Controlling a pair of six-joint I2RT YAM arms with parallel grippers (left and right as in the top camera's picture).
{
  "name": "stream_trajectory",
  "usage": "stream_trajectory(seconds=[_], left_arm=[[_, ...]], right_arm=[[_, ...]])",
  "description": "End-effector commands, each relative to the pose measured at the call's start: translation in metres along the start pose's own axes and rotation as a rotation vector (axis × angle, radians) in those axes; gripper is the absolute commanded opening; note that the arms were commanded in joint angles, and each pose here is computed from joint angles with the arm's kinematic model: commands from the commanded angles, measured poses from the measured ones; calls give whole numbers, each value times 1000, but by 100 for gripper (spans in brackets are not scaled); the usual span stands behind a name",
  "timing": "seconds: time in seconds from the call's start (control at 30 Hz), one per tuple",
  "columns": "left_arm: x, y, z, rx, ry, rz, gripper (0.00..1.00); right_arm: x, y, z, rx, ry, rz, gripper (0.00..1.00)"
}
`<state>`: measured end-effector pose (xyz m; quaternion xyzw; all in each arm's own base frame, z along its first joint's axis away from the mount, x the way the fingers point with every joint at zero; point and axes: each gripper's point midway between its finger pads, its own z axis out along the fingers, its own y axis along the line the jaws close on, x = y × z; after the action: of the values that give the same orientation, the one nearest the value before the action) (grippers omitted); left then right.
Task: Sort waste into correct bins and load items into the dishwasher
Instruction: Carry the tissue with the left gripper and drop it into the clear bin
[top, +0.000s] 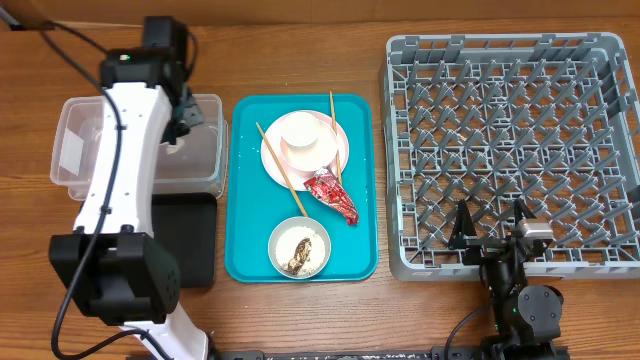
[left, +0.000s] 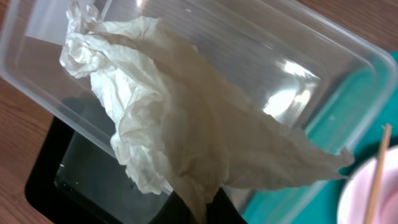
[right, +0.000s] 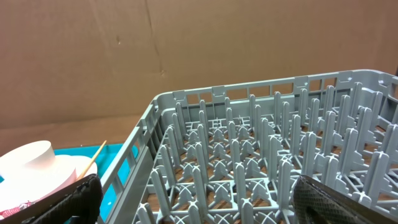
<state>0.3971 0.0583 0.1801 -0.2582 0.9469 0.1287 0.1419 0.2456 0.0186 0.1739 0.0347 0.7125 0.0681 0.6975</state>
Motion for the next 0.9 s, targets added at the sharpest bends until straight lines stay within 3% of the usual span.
stream_trajectory(seconds=[0.0,0.6,0.67,0.73,0.8,0.87], left_arm=[[-10,18,14,-35,0,-37,9],[7,8,93,-94,171,-11,13],[9,7,99,-100,184,-7,30],[9,6,102,-101,186,-6,63],[7,5,102,-97,177,-5,65],[4,5,100,-92,169,-8,61]], right_arm=[[1,-1,0,5,-5,-6,100],[1,-1,0,5,-5,-6,100],[1,-1,0,5,-5,-6,100],[1,-1,0,5,-5,-6,100],[2,-2,0,5,-5,-6,100],[1,-1,0,5,-5,-6,100]])
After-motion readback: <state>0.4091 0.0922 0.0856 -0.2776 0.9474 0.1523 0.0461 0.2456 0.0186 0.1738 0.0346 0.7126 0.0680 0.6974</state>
